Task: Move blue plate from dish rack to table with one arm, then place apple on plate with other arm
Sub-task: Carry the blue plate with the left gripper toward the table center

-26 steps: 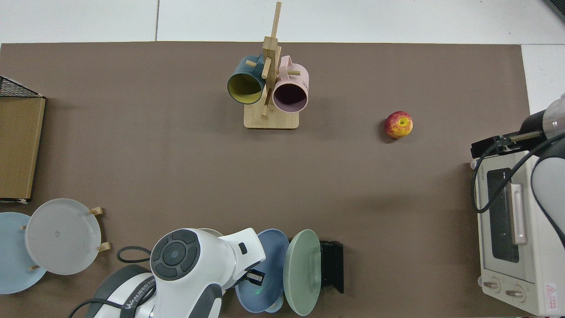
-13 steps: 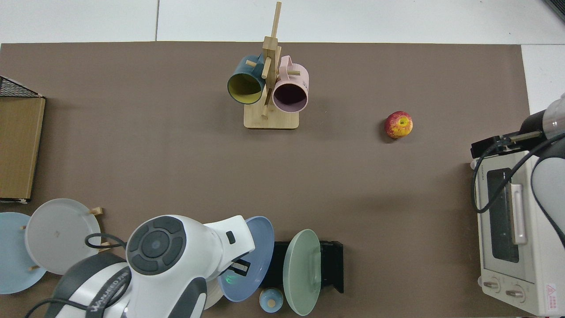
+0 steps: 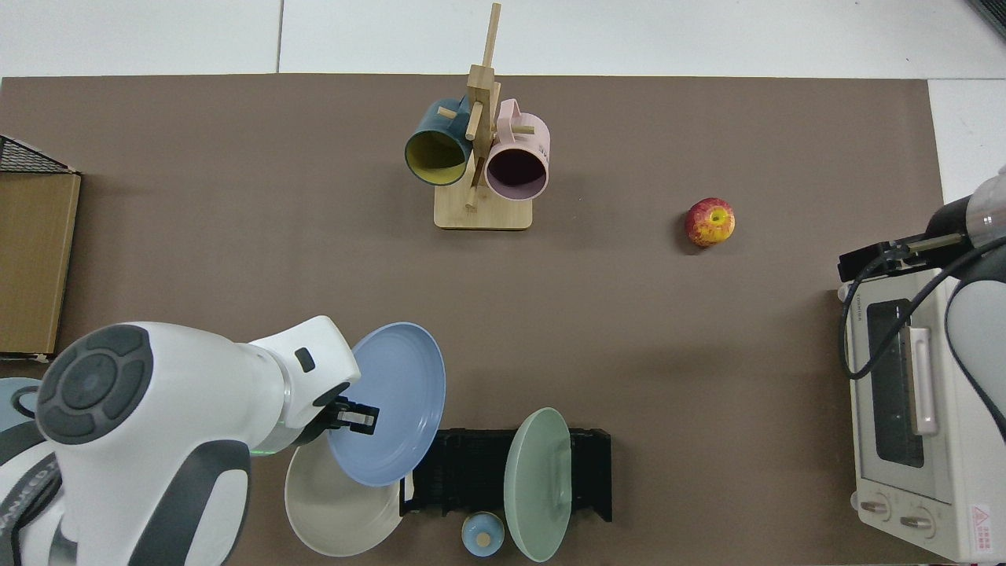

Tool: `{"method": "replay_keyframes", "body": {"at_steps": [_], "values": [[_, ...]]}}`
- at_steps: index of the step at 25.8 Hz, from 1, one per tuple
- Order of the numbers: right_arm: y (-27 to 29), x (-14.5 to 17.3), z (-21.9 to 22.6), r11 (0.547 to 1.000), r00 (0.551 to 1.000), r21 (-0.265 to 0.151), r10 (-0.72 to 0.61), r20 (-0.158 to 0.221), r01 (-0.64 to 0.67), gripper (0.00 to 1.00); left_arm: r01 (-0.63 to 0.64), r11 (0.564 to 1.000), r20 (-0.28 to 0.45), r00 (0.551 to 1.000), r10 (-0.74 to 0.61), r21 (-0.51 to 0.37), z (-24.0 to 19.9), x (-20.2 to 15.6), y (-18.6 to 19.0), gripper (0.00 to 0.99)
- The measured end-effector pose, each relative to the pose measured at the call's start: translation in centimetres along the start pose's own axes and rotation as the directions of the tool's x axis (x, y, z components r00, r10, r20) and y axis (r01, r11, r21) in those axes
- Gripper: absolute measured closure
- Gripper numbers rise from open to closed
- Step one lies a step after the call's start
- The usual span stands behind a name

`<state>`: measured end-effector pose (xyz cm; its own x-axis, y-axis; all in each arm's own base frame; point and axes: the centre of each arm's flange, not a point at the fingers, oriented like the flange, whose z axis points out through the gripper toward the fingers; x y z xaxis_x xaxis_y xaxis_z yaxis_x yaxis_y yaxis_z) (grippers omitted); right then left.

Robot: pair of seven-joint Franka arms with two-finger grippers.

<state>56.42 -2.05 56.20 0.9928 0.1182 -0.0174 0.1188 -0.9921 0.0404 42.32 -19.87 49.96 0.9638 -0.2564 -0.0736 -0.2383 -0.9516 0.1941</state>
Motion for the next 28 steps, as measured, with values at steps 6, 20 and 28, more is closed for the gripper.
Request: {"method": "replay_keyframes", "body": {"at_steps": [6,20,28], "values": [[0.0,0.0,0.0,1.000,1.000,0.000,0.000,0.000,0.000,0.00,0.064,0.994,-0.028,0.997,-0.067,-0.090,-1.7,1.6,-2.2,0.863],[0.4,-0.1,0.0,1.000,1.000,0.000,0.007,0.000,-0.007,0.00,0.103,0.931,-0.084,0.986,-0.141,-0.350,5.8,8.8,-8.3,0.863],[0.5,0.1,-0.1,1.000,1.000,-0.002,0.009,-0.014,-0.009,0.00,0.067,0.932,-0.119,0.986,-0.116,-0.357,12.0,11.6,-8.1,0.863]]}}
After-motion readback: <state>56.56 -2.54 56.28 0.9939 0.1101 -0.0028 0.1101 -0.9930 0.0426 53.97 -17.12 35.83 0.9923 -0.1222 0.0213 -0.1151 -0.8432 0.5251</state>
